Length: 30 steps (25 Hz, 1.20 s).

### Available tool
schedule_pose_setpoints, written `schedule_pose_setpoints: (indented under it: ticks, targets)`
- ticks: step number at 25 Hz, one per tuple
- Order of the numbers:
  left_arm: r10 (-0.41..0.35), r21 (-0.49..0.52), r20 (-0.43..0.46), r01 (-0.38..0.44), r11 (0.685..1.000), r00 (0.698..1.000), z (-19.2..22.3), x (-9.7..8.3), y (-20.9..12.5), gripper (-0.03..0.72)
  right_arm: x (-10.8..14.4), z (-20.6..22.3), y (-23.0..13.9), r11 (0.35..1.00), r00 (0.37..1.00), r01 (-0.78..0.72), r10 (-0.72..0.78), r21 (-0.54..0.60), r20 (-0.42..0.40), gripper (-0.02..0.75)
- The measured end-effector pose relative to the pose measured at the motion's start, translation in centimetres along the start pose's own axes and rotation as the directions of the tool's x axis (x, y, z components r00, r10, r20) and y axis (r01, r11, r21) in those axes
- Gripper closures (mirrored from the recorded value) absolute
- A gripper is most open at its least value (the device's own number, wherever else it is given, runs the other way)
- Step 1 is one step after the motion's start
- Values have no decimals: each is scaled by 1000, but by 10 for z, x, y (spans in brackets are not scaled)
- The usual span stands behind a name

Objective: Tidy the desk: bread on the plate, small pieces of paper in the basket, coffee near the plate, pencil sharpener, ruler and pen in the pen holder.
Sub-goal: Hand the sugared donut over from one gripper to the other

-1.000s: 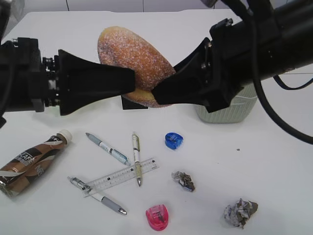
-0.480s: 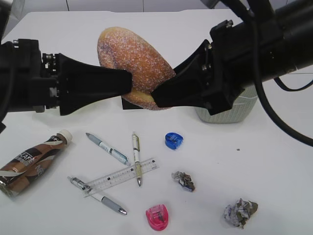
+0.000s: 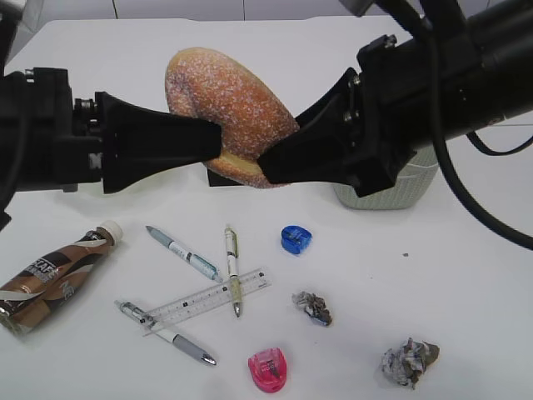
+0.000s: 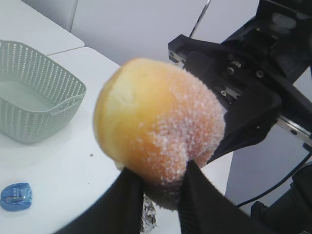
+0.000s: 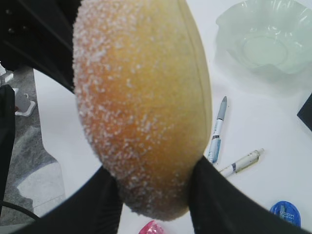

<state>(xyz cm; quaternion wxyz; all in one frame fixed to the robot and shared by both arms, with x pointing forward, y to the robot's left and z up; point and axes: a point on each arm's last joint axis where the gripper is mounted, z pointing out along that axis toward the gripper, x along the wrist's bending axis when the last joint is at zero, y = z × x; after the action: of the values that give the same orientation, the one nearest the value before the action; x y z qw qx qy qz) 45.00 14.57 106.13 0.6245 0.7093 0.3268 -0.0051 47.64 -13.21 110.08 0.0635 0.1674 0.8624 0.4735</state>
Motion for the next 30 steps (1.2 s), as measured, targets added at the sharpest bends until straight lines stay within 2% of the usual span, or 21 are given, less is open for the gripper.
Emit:
schedule_pose_setpoints:
  ticks: [3,9,13,20,25,30]
  targets:
    - [6,0,-4,-6,1000,1000,0,0,0,554,0,0,0,1000,1000,0,0,-1,4,414]
    - [11,-2,-6,-11,1000,1000,0,1,0,560,-1,0,0,1000,1000,5,-5,1,15,237]
    - [24,-1,-25,-24,1000,999,0,2,0,561,-4,0,-2,999,999,29,-30,20,44,160]
    - [47,1,-39,-47,999,998,0,4,0,563,-5,0,-4,998,997,50,-52,45,54,140]
    - [52,-1,-73,-52,999,996,-2,9,1,563,-6,0,-6,998,998,-1,-4,64,65,140]
    - [37,-28,-138,-41,999,990,-12,24,6,566,-12,-3,-20,973,986,-94,63,211,153,140]
